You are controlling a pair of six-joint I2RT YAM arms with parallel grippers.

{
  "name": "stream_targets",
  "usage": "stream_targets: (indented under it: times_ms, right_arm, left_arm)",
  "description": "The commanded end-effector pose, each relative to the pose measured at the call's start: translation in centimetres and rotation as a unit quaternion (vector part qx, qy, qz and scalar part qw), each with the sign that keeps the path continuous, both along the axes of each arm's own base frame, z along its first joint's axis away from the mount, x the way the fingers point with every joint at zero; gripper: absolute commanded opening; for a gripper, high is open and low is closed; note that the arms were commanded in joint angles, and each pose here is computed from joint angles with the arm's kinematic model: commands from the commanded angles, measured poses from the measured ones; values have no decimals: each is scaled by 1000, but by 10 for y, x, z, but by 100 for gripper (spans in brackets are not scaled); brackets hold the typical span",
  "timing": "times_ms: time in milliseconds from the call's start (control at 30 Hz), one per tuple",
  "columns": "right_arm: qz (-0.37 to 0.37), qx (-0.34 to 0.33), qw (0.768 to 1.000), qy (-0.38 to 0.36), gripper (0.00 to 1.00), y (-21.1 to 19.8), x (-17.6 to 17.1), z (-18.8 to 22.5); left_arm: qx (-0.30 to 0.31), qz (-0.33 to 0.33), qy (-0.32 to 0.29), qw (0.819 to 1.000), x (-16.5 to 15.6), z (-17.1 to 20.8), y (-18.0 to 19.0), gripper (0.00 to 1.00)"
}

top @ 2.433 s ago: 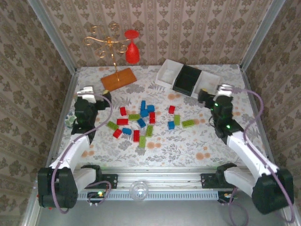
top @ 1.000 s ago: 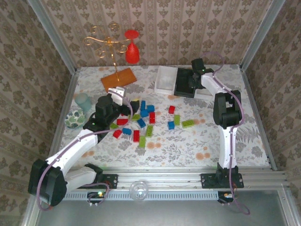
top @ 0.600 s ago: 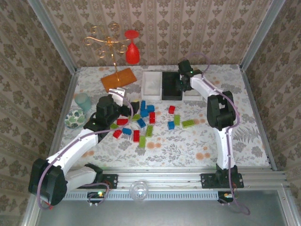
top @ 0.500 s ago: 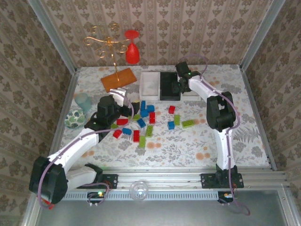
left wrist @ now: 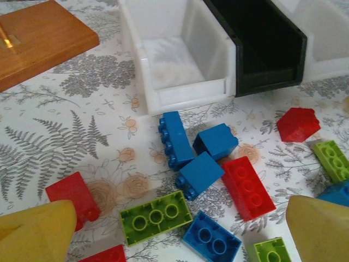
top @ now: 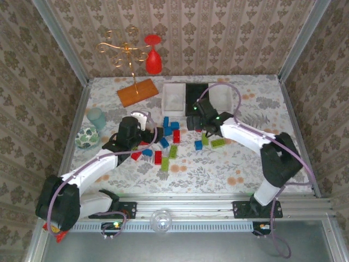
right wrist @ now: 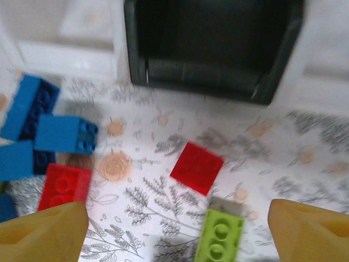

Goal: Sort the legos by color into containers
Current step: Pick up the lego from the center of the table, then place the lego in the container.

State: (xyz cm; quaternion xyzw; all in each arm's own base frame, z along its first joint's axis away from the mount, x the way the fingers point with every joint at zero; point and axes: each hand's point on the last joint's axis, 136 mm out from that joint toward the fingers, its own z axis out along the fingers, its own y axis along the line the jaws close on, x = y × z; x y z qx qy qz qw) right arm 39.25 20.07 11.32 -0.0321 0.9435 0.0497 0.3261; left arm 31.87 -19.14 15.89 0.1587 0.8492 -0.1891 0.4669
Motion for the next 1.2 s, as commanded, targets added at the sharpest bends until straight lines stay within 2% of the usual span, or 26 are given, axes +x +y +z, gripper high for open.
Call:
stream_targets:
  times_ms: [0,233,600,667,767,967,1167]
  right_arm:
    - [-80,-7,997,-7,85,-18,18,-20]
    - [-85,-25,996,17,76,-10,32,-57]
    - [-86,-27,996,24,40,-4,45,-77]
    - [-85,-27,996,18,35,-6,43,-69]
    - [-68,0,998,-18,31,1,39,-34]
    - [16,111,990,-89,30,64,52,35]
    - [44,115,987,-104,31,97,95,41]
  left_arm:
    - [-13,-7,0,1000,-1,5,-7,100]
    - [-19,-9,-9,1000,-2,9,-11,100]
    - [-11,-4,-16,1000,-4,9,-7,100]
    - [-8,-2,-19,1000,-4,10,-5,100]
    - [-3,8,-25,1000,-6,12,0,100]
    - [-13,51,-33,998,-3,12,21,100]
    - [-15,66,-9,998,0,5,31,100]
